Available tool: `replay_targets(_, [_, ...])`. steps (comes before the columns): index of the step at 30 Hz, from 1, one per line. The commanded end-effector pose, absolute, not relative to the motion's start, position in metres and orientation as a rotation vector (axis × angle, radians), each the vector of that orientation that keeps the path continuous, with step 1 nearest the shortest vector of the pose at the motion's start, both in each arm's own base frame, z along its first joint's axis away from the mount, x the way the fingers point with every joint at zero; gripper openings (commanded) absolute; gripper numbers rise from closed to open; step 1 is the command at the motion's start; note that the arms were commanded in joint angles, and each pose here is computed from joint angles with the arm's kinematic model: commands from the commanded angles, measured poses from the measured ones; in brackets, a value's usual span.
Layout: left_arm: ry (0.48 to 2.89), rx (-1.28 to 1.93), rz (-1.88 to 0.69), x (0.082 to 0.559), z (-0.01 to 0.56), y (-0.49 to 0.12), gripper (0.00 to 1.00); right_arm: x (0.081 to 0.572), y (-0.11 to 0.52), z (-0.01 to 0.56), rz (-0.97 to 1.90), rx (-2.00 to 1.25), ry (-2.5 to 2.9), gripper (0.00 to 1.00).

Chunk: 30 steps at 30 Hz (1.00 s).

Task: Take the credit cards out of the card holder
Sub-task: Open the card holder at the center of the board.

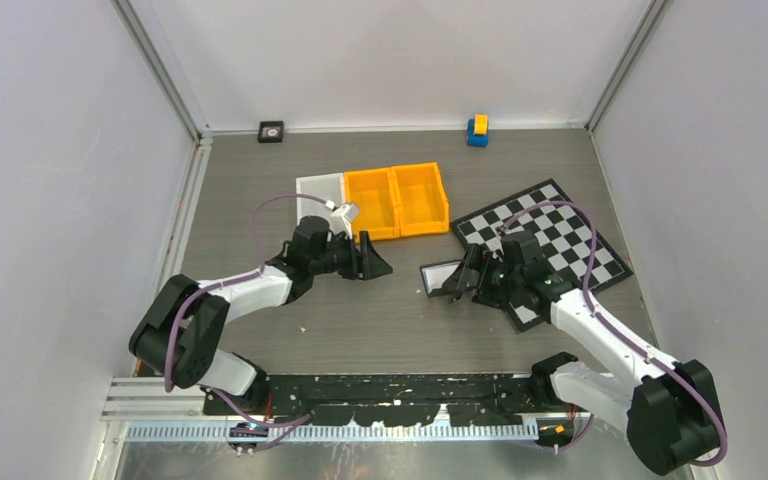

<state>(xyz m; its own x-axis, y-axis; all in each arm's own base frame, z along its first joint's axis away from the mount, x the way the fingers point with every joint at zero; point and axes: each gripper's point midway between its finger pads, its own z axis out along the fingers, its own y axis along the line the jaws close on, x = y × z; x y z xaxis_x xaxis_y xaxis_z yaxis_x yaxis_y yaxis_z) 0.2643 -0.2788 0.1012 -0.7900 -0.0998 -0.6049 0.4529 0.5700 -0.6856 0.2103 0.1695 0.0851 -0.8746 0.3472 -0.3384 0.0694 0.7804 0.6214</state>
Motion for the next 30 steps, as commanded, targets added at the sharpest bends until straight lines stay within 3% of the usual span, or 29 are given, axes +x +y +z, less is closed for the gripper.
replay_targets(1, [2.153, 0.356, -1.132, 0.272, 0.112, -0.29, 0.57, 0.209, 0.144, 0.077, 0.687, 0.51, 2.518, 0.93])
replay_targets(13, [2.199, 0.446, -1.179, 0.266, 0.097, -0.32, 0.57, 0.223, 0.15, 0.075, 0.922, 1.077, 2.251, 0.93])
replay_targets(21, [2.201, 0.43, -1.16, 0.267, 0.099, -0.317, 0.57, 0.232, 0.168, 0.08, 0.988, 1.085, 2.192, 0.91])
replay_targets(23, [2.193, 0.418, -1.141, 0.268, 0.102, -0.314, 0.57, 0.236, 0.17, 0.076, 0.971, 1.077, 2.208, 0.77])
replay_targets(26, [2.175, 0.395, -1.096, 0.27, 0.107, -0.306, 0.58, 0.241, 0.174, 0.07, 0.938, 1.021, 2.252, 0.46])
replay_targets(29, [2.179, 0.337, -1.034, 0.276, 0.108, -0.292, 0.62, 0.249, 0.185, 0.08, 0.908, 0.865, 2.337, 0.3])
replay_targets(30, [2.186, 0.314, -1.025, 0.278, 0.107, -0.288, 0.63, 0.249, 0.187, 0.078, 0.889, 0.814, 2.372, 0.18])
